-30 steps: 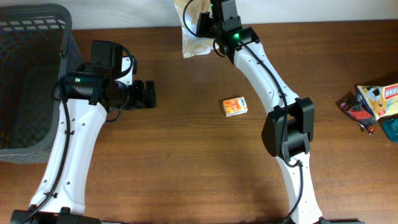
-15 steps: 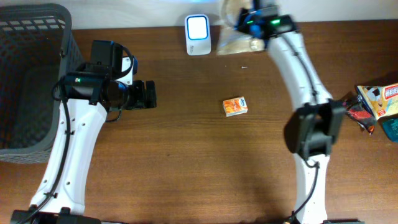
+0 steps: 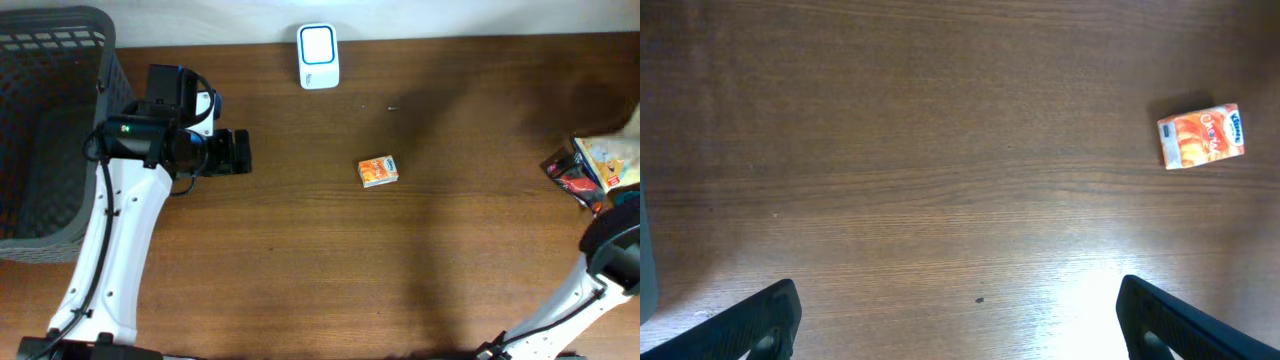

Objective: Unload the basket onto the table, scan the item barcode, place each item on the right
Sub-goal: 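Drop the zip bag at the right table edge, then move the right gripper over the orange Kleenex pack and grasp it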

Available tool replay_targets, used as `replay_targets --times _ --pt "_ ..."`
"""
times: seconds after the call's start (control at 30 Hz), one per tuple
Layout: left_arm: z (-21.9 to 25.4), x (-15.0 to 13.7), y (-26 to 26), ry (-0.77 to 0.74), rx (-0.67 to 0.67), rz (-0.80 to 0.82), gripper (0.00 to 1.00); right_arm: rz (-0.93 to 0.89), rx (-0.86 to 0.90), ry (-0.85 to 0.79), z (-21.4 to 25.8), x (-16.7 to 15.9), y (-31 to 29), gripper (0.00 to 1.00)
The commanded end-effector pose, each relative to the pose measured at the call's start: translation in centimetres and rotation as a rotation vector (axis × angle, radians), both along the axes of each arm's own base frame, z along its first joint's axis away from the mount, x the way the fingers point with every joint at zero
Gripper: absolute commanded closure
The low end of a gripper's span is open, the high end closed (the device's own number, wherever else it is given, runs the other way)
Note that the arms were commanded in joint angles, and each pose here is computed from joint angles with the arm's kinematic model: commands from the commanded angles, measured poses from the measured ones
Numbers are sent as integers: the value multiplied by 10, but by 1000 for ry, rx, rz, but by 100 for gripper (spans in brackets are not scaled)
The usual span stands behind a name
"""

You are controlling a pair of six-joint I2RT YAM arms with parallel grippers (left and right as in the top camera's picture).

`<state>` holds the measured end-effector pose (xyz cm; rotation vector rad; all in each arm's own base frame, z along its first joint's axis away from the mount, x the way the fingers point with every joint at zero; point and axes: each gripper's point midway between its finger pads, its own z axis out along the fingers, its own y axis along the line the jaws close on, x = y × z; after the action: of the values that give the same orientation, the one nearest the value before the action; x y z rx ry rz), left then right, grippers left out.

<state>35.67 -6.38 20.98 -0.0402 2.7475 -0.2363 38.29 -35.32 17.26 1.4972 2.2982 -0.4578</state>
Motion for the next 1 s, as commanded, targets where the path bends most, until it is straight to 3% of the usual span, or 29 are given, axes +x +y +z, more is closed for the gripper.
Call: replay_targets --times 0.0,0.03,0.07,0.27,0.37,0.57,0.73,0.97 --pt "-1 0 1 -1 11 -11 1 -60 -5 36 -7 -24 -17 41" --pt "-1 0 1 -1 11 -11 1 -65 -4 38 -8 -26 -19 11" --pt "-1 0 1 -1 11 -11 1 -48 -1 42 -9 -26 -18 3" --pt "-1 0 1 -1 11 -11 1 231 171 -122 12 21 44 1" --pt "-1 0 1 -1 11 -11 1 498 305 -233 47 47 125 1" --pt "-1 0 1 -1 11 -11 1 789 506 -21 28 39 272 1" --pt "-1 0 1 -1 11 -11 1 1024 596 181 -41 27 401 1" --pt "-1 0 1 -1 11 -11 1 436 709 188 -113 8 455 1"
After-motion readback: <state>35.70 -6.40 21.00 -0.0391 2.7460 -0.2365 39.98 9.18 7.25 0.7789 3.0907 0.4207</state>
